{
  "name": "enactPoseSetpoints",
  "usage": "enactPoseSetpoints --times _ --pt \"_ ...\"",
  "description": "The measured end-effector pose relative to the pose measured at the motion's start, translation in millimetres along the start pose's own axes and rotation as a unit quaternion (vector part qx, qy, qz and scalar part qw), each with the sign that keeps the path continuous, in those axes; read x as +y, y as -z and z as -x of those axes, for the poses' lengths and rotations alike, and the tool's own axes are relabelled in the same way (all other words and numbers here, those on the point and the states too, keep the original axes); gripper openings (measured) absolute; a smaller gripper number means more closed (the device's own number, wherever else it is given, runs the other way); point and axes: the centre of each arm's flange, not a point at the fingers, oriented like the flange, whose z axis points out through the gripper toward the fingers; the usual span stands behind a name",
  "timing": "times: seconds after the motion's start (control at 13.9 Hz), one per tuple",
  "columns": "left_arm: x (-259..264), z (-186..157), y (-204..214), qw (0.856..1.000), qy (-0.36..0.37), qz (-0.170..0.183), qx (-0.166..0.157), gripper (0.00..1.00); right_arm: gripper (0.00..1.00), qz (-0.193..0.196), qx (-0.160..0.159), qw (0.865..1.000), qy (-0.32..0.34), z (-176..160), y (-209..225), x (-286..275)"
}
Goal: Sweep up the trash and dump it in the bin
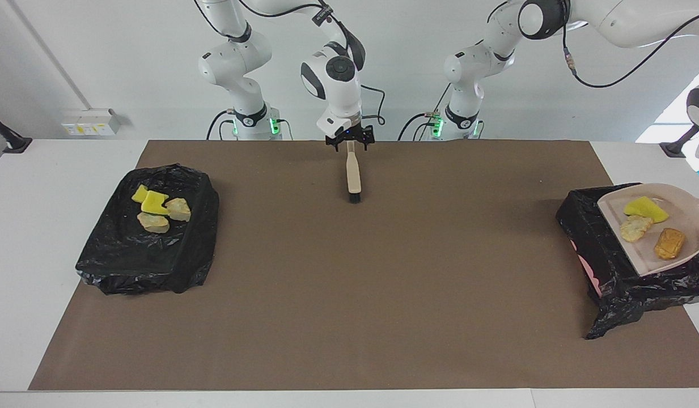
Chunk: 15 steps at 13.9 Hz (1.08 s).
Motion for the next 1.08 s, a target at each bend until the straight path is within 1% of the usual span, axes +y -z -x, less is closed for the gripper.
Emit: enactPoseSetpoints --times 0.14,0.29,0.51,0.65,0.79,0.87,1.08 --pt "-3 1 6 0.999 0.011 0.002 -0.050 0.31 1.00 0.006 0.041 0.999 -0.013 -42 26 19" --pt "-4 3 11 0.994 0.022 0.005 -0.109 0.31 1.00 0.015 0.072 0.997 -0.020 -82 45 40" --pt "-7 -4 21 0.981 0.024 -0.001 -0.192 0.31 1.00 0.032 0.105 0.994 -0.021 -130 69 72" --pt "-8 -13 32 0.968 0.033 -0.014 -0.249 0.31 1.00 0.047 0.109 0.993 -0.014 -154 99 91" --pt "-6 -21 39 0.958 0.044 -0.026 -0.281 0.31 1.00 0.056 0.102 0.993 -0.013 -171 137 104" --pt "-4 -25 42 0.955 0.045 -0.029 -0.291 0.31 1.00 0.058 0.100 0.993 -0.015 -177 156 110" --pt "-1 -42 63 0.950 0.053 -0.026 -0.306 0.31 1.00 0.060 0.101 0.993 -0.024 -189 209 136"
